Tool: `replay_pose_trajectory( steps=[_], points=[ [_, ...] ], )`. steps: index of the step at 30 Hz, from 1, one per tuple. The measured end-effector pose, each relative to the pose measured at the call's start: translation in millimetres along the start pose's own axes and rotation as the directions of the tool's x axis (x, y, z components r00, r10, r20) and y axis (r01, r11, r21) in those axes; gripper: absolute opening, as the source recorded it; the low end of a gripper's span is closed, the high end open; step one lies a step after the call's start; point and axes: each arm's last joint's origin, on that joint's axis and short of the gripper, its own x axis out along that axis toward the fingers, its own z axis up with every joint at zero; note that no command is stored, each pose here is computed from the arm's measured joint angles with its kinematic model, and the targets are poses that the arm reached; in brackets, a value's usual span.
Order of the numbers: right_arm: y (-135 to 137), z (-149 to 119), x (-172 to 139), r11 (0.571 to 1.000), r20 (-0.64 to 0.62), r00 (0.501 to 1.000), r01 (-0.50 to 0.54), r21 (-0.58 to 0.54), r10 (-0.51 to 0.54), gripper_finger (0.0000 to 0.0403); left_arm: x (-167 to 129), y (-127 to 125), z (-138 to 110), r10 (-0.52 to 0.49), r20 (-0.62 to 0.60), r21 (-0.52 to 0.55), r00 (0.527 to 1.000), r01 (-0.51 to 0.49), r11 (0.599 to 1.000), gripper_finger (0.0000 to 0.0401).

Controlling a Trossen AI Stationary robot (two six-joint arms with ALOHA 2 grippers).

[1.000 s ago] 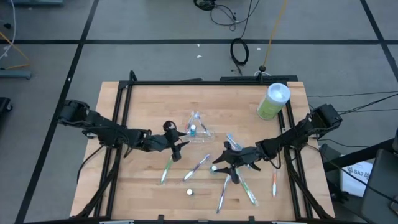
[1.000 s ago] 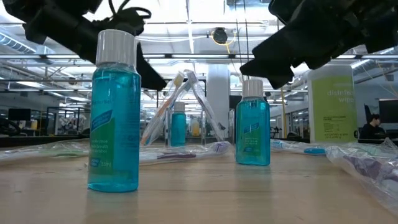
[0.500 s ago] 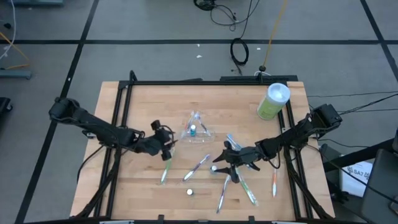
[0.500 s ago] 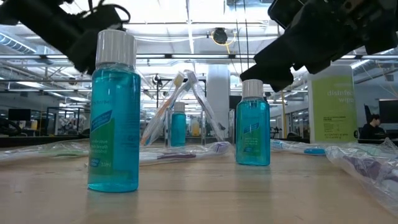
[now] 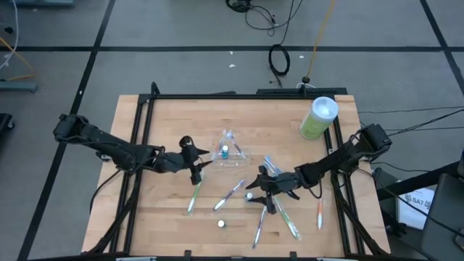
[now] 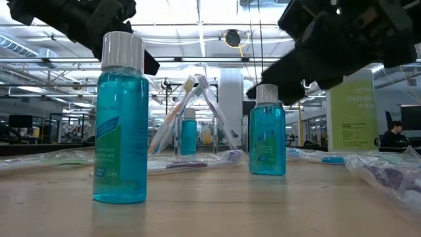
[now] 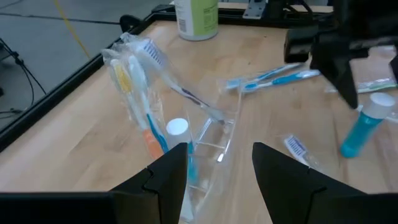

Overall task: Pick & Place toothbrushing station
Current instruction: Put the top blue mouthwash into the transparent organizer

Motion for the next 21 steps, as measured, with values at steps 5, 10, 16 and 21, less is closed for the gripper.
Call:
replay_pose_trajectory(
  steps=[5,10,16,21],
  points=[
    [-3.1,-10.6,5.5,1.000,-0.041,0.999,0.013,-0.012,-0.014,0.0223,-1.3,-0.2,1.2,-0.005,0.008,-0.011,1.000,0.005,1.000,0.0189],
    [-4.2,-18.2,9.4,1.000,-0.067,0.998,0.015,-0.015,-0.016,0.0196,-1.7,-0.6,0.5,-0.006,0.002,-0.026,1.000,0.006,1.000,0.0188],
    [-4.1,-20.2,13.4,1.000,-0.033,0.999,0.008,0.000,-0.008,0.0151,-1.7,-0.6,0.6,-0.006,0.003,-0.040,1.000,0.006,0.999,0.0188],
    [-3.4,-18.0,13.7,1.000,-0.005,1.000,0.000,0.003,0.000,0.0119,-1.6,-0.6,0.5,-0.005,0.003,-0.080,1.000,0.006,0.997,0.0188]
  ],
)
